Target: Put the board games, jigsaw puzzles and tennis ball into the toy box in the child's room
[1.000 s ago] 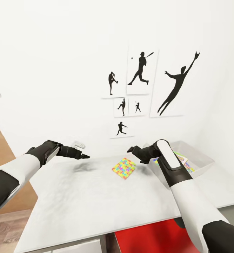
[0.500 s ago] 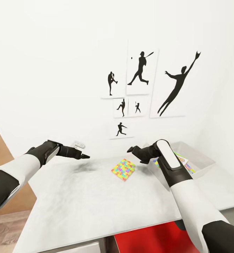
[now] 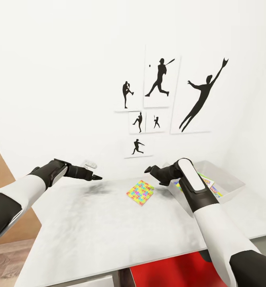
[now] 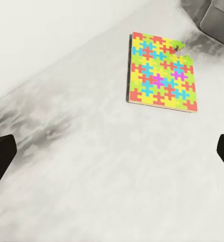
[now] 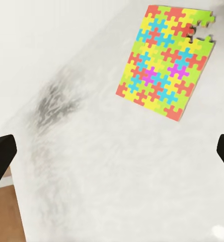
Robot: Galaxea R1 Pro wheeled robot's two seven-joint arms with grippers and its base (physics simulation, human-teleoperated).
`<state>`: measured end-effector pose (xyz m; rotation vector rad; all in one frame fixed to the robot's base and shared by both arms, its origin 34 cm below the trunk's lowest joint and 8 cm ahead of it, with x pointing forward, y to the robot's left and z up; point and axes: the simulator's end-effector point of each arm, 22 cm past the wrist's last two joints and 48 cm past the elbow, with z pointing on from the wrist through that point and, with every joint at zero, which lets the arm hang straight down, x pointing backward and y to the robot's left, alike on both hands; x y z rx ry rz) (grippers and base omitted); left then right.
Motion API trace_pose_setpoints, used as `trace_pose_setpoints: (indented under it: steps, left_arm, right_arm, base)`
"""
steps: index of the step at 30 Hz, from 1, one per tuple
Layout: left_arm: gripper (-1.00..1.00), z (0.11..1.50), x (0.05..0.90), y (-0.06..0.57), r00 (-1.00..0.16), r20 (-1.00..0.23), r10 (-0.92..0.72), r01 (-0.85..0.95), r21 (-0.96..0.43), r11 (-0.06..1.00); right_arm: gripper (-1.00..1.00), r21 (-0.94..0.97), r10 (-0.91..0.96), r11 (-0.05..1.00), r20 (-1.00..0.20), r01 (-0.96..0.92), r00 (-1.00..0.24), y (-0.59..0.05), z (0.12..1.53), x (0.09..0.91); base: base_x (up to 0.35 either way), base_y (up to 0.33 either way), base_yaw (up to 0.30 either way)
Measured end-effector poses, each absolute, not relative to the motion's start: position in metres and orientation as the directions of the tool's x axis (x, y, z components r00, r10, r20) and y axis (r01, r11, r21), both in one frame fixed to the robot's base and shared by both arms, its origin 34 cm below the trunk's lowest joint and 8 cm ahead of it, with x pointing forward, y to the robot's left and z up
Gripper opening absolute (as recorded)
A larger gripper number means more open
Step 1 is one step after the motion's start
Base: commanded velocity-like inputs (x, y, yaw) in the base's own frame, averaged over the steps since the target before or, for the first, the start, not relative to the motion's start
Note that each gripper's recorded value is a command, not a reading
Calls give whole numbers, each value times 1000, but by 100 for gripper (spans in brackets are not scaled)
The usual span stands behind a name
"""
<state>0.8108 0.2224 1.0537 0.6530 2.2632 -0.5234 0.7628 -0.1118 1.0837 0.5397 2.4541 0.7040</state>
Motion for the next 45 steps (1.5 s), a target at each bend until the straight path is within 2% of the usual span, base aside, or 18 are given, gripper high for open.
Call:
trace_pose_setpoints:
  steps: [14,19,25,34,45]
  left_arm:
    - [100,1066,778,215,-639,-716,282,662,-324,676]
    - [100,1077,754,217,-669,-696,260,680,-431,593]
    - [100,1098,727,221,-722,-656,217,662,-565,492]
    - [100,1125,708,228,-812,-566,142,569,-712,412]
    - [100,1136,712,238,-844,-529,90,514,-748,419]
  right_arm:
    - [100,567,493,792,-377,226,-784,-110,1083,762]
    - [100,481,473,843,-447,242,-759,-131,1099,782]
    - [100,396,453,872,-433,287,-780,-134,1101,800]
    - [100,362,445,881,-409,307,-796,-134,1103,806]
    - [100,367,443,881,-416,299,-794,-132,1107,808]
  base:
    - [0,0,0]
    - [0,0,0]
    - [0,0,0]
    - [0,0,0]
    - [0,0,0]
